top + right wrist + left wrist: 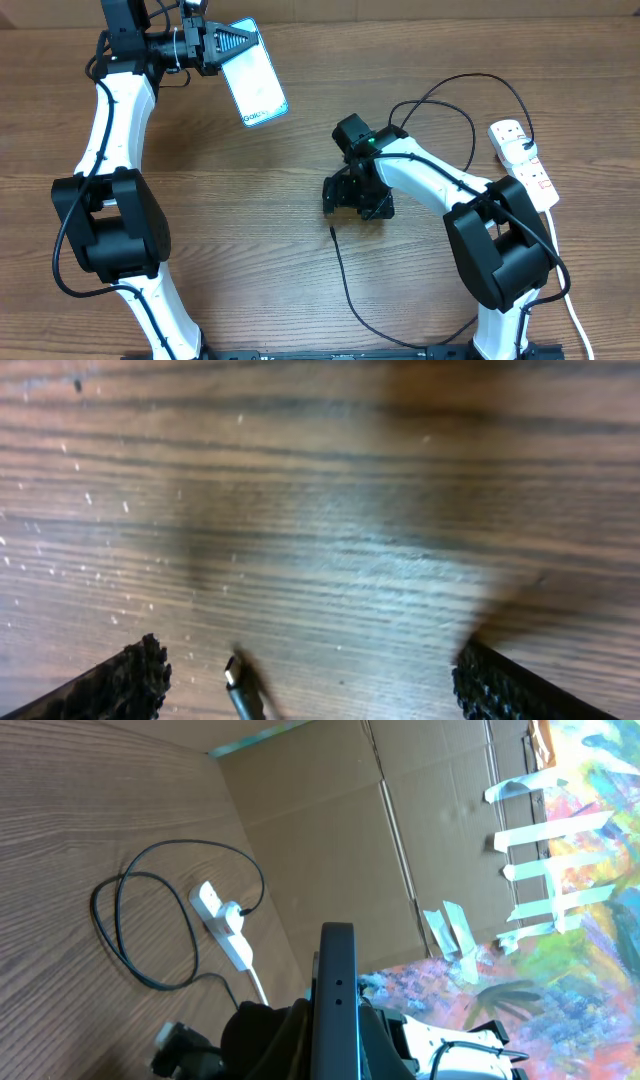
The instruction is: Plug charger to phone and switch on socket
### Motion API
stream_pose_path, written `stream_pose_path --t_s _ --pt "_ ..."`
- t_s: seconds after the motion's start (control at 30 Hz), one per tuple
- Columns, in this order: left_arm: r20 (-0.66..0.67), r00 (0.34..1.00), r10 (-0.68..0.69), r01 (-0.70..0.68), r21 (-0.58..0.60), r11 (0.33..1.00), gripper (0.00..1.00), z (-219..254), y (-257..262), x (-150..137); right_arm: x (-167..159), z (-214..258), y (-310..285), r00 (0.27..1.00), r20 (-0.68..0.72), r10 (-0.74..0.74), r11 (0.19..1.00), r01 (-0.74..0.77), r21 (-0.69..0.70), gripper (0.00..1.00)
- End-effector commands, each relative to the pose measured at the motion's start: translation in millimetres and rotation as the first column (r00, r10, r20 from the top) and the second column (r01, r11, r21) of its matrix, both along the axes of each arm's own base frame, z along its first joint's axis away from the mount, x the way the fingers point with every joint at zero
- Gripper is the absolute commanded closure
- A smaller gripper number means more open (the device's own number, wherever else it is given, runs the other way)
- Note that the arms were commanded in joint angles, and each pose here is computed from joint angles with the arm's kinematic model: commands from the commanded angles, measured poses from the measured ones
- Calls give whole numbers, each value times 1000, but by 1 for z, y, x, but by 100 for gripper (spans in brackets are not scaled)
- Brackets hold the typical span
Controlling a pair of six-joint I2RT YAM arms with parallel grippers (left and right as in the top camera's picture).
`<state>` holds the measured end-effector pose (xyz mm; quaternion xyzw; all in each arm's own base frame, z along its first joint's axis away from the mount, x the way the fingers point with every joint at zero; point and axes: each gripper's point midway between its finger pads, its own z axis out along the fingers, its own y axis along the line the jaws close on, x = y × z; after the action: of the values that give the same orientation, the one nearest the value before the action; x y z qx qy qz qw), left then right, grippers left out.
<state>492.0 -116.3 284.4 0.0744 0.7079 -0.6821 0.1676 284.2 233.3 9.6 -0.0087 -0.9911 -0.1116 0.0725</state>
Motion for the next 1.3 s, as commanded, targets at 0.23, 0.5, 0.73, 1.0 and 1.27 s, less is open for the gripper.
stream_pose_path --t_s 0.23,0.5,0.73,1.0,1.27 --pt "65 997 -30 31 -9 999 96 12 -1 -6 -37 -14 9 993 -51 109 993 -111 -35 8" --pt "65 997 -30 31 -9 999 96 12 -1 -6 -58 -47 -9 993 -70 96 993 -100 -64 17" --pt "65 997 -30 31 -9 999 96 12 -1 -6 -66 -53 -16 992 -83 100 990 -107 -87 24" --pt "65 997 -30 31 -9 999 96 12 -1 -6 -73 -54 -20 988 -74 134 977 -144 -156 20" --pt "65 997 -30 31 -9 999 96 12 -1 -6 -69 -55 -37 993 -50 103 960 -113 -256 24"
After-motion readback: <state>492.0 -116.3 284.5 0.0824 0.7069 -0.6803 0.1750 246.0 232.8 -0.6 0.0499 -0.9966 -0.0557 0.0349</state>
